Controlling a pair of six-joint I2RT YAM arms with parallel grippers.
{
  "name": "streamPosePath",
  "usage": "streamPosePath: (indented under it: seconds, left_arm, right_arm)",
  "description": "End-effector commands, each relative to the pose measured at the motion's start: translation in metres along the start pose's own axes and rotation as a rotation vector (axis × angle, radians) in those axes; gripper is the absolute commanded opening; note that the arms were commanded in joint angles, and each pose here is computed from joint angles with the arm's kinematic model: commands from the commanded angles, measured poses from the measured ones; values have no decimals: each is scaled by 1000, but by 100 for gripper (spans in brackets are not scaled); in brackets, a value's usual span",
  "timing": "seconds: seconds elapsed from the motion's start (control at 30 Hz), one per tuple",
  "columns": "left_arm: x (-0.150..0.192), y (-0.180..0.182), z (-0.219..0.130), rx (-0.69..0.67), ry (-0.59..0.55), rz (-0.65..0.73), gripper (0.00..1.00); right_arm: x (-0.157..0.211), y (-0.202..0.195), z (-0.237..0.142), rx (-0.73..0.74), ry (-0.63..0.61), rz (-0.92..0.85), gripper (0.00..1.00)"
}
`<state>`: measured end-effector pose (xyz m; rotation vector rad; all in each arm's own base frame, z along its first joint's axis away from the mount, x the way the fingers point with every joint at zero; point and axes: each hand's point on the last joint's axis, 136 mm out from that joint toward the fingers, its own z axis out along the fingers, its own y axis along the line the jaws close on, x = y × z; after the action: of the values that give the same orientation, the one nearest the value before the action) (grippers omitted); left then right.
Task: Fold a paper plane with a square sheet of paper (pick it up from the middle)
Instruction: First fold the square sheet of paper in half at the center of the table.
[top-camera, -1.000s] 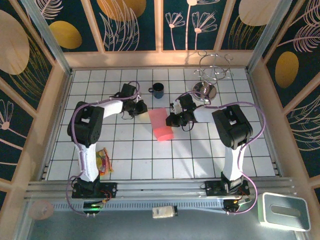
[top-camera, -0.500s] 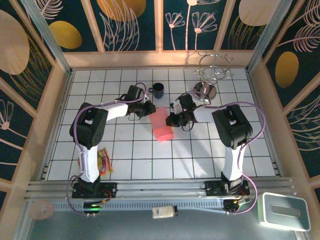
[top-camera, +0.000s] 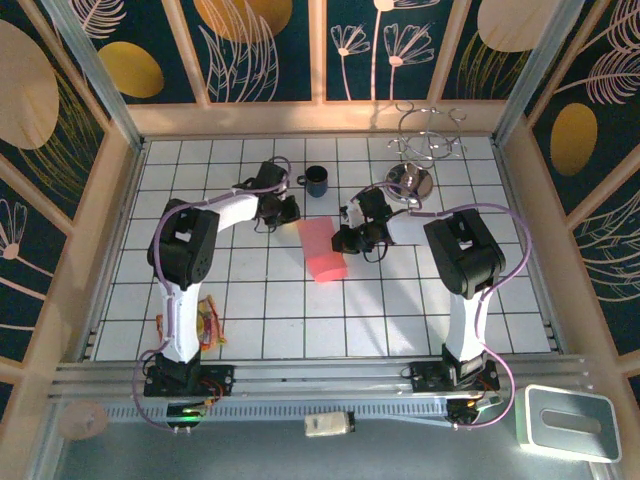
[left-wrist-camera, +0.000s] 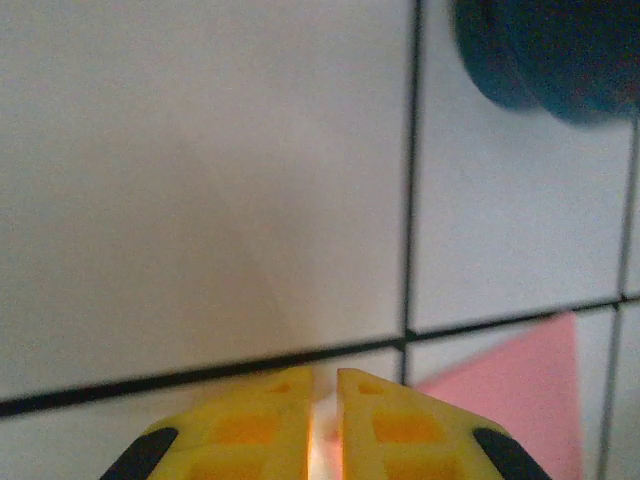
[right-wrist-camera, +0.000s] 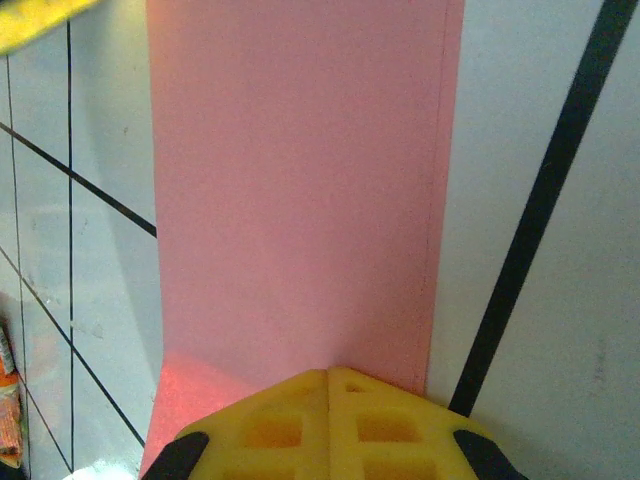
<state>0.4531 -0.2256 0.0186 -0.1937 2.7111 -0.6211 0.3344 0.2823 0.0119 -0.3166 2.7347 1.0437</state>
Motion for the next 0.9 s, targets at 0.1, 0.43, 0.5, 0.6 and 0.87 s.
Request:
streamPosePath:
  seconds: [0.1, 0.43, 0.5, 0.6, 0.87]
  left_arm:
    - [-14, -15, -41, 90, -52, -15, 15]
    - [109, -74, -67, 463, 108, -172, 12]
    - [124, -76, -67, 471, 131, -185, 12]
    - [144, -72, -62, 439, 180, -171, 12]
    - [159, -60, -43, 315, 234, -115, 12]
  right_arm:
    - [81, -90, 12, 323, 213, 187, 4]
    - [82, -90, 14, 312, 206, 210, 3]
    - [83, -91, 14, 313, 209, 212, 3]
    - [82, -91, 15, 314, 207, 214, 3]
    - [85, -93, 15, 322, 208, 222, 3]
